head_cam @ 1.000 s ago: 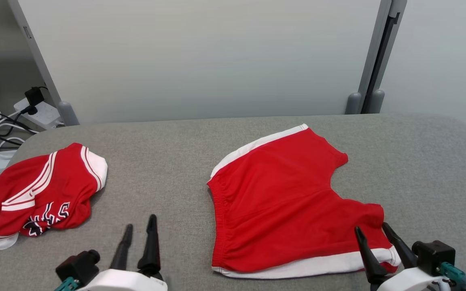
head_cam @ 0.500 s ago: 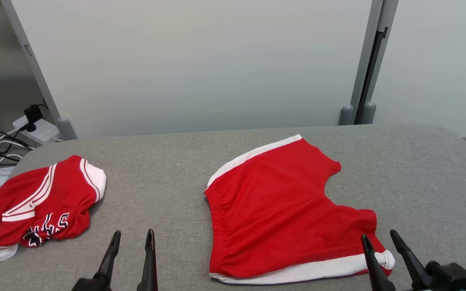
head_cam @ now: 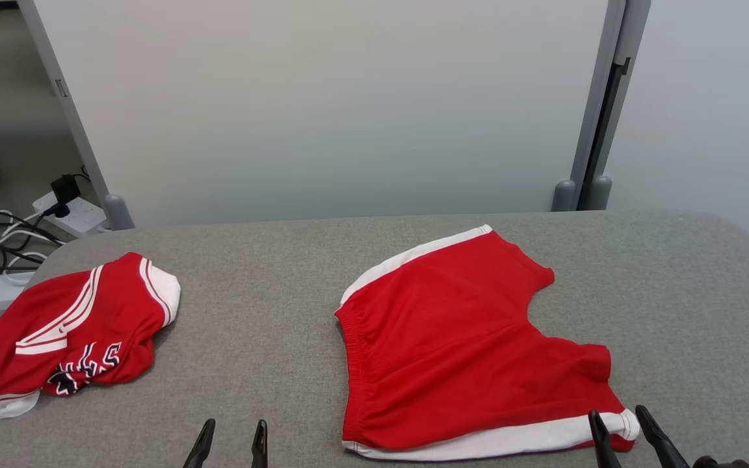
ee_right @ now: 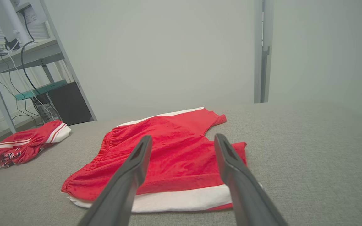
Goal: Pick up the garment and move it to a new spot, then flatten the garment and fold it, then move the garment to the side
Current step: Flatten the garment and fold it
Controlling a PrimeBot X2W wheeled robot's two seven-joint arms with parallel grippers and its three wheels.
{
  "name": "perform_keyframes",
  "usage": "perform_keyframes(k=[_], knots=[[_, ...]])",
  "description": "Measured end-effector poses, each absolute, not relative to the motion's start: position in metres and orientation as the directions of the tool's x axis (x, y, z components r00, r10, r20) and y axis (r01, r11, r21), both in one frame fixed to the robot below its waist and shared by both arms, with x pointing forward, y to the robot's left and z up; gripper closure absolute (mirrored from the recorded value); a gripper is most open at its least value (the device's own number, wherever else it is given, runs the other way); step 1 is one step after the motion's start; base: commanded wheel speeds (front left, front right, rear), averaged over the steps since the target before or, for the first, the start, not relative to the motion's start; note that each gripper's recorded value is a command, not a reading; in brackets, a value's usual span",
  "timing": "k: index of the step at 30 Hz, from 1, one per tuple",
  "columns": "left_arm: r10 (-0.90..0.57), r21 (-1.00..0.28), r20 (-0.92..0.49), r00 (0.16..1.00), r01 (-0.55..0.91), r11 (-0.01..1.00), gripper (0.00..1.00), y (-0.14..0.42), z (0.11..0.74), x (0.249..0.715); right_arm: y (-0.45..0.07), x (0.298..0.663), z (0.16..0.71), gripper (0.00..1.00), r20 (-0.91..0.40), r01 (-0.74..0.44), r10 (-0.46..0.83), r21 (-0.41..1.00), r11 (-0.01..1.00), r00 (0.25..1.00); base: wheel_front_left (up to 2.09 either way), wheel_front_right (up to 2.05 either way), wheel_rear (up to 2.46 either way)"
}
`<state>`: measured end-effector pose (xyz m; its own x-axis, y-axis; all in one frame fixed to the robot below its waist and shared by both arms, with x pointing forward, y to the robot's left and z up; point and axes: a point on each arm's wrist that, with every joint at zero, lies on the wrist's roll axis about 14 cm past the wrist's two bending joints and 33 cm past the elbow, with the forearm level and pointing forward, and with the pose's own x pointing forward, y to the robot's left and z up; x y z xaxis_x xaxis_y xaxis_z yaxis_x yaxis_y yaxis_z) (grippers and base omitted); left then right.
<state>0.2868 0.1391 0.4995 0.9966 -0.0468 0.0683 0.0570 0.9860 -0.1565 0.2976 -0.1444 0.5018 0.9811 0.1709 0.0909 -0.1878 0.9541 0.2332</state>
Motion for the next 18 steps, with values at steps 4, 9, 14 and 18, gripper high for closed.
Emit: perform_keyframes(k=[4, 9, 14, 18], knots=[[-0.05, -0.13, 0.058, 0.997, 0.058, 0.99, 0.0, 0.139, 0.4959, 0.2865, -0.1432, 0.2974, 0.4999, 0.0, 0.085, -0.188, 0.173, 0.237, 0.953, 0.981, 0.0, 0.0, 0.0], [-0.051, -0.104, 0.055, 0.997, 0.057, 0.993, 0.0, 0.1389, 0.495, 0.2868, -0.1425, 0.2982, 0.4985, 0.0, 0.079, -0.188, 0.174, 0.239, 0.953, 0.982, 0.0, 0.0, 0.0], [-0.049, -0.104, 0.055, 0.997, 0.054, 0.993, 0.0, 0.1395, 0.495, 0.2864, -0.1416, 0.2988, 0.4983, 0.0, 0.078, -0.191, 0.177, 0.238, 0.952, 0.981, 0.0, 0.0, 0.0], [-0.048, -0.105, 0.057, 0.997, 0.054, 0.993, 0.0, 0.1396, 0.4953, 0.2856, -0.1406, 0.2989, 0.4991, 0.0, 0.081, -0.195, 0.18, 0.238, 0.952, 0.98, 0.0, 0.0, 0.0]])
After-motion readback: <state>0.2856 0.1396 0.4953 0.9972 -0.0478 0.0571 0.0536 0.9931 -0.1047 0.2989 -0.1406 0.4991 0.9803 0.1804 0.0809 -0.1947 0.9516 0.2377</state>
